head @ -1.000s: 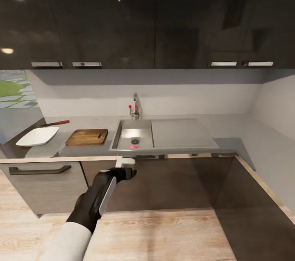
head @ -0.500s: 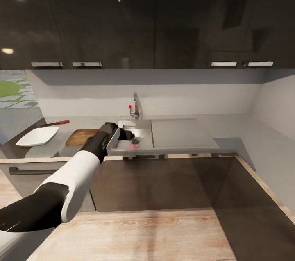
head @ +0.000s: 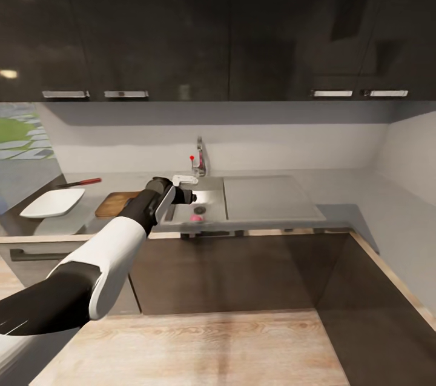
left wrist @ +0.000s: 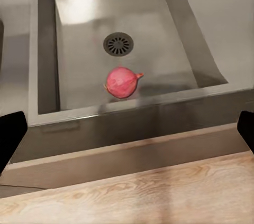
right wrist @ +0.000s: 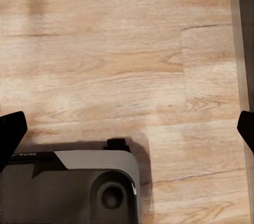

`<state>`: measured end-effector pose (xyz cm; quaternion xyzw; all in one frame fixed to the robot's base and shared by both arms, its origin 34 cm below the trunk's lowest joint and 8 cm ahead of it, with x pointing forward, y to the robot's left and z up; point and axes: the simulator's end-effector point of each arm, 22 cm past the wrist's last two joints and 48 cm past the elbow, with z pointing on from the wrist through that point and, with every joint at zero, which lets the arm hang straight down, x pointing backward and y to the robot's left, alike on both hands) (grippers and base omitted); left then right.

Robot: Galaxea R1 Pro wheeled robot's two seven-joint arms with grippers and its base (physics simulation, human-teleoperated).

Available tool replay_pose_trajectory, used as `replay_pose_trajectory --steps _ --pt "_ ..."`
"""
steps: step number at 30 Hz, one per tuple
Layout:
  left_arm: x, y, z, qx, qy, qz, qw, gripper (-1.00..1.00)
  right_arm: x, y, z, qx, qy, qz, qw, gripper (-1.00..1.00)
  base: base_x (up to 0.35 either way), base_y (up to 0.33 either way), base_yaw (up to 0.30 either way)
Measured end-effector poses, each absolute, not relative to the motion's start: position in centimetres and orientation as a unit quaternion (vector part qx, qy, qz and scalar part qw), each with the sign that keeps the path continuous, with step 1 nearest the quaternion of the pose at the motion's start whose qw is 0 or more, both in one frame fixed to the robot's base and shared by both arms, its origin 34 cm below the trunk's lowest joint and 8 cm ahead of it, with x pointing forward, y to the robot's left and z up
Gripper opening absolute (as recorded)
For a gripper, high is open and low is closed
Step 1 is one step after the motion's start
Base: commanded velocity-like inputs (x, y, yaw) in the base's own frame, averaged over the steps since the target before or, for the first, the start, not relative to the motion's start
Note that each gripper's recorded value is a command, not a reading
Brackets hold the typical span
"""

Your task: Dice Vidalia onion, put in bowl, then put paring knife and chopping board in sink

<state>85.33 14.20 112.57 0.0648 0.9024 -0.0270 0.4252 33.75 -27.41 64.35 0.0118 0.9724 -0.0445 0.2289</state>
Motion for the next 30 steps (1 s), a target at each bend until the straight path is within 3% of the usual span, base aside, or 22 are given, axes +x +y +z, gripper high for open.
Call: replay_pose_trajectory --steps 30 --pt "82.9 15.2 102.8 0.059 0.929 -0.022 0.365 1.00 32.6 -27.2 63.7 0.011 0.976 -0.043 0.213 1.00 0.318 0.015 0.000"
